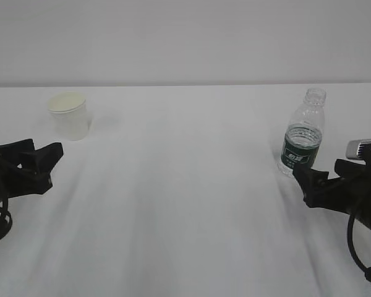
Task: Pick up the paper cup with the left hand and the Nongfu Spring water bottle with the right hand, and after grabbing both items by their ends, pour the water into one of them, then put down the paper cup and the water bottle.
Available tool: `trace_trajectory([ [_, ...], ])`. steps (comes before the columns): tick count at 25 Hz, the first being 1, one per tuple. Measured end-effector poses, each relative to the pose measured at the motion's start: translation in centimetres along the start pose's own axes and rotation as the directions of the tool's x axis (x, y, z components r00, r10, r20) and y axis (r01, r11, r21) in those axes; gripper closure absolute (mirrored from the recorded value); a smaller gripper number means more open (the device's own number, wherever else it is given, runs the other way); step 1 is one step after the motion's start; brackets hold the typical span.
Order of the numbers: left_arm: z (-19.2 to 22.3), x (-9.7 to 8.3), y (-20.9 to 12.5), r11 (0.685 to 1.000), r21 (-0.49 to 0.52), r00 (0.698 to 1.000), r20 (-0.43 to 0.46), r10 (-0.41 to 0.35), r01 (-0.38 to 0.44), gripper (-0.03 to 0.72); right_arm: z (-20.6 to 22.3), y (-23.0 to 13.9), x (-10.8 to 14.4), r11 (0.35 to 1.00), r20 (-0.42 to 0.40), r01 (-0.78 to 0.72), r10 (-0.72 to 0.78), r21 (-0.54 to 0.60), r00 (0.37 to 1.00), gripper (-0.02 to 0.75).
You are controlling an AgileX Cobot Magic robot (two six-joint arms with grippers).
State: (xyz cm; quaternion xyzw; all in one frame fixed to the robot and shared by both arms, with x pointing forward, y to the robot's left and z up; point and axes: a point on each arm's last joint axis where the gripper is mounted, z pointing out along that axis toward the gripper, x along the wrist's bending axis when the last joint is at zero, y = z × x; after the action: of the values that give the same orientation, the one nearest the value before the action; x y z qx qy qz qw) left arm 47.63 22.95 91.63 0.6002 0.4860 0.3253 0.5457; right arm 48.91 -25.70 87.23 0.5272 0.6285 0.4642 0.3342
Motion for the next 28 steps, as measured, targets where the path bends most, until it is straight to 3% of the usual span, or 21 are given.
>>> trace_trajectory([
  [28, 0.0, 0.0, 0.0, 1.000, 0.000, 1.000, 0.000, 0.000, 0.000, 0.274, 6.6, -0.1, -1.2, 0.997, 0.041, -0.046, 0.048, -0.056, 0.998, 0.068],
])
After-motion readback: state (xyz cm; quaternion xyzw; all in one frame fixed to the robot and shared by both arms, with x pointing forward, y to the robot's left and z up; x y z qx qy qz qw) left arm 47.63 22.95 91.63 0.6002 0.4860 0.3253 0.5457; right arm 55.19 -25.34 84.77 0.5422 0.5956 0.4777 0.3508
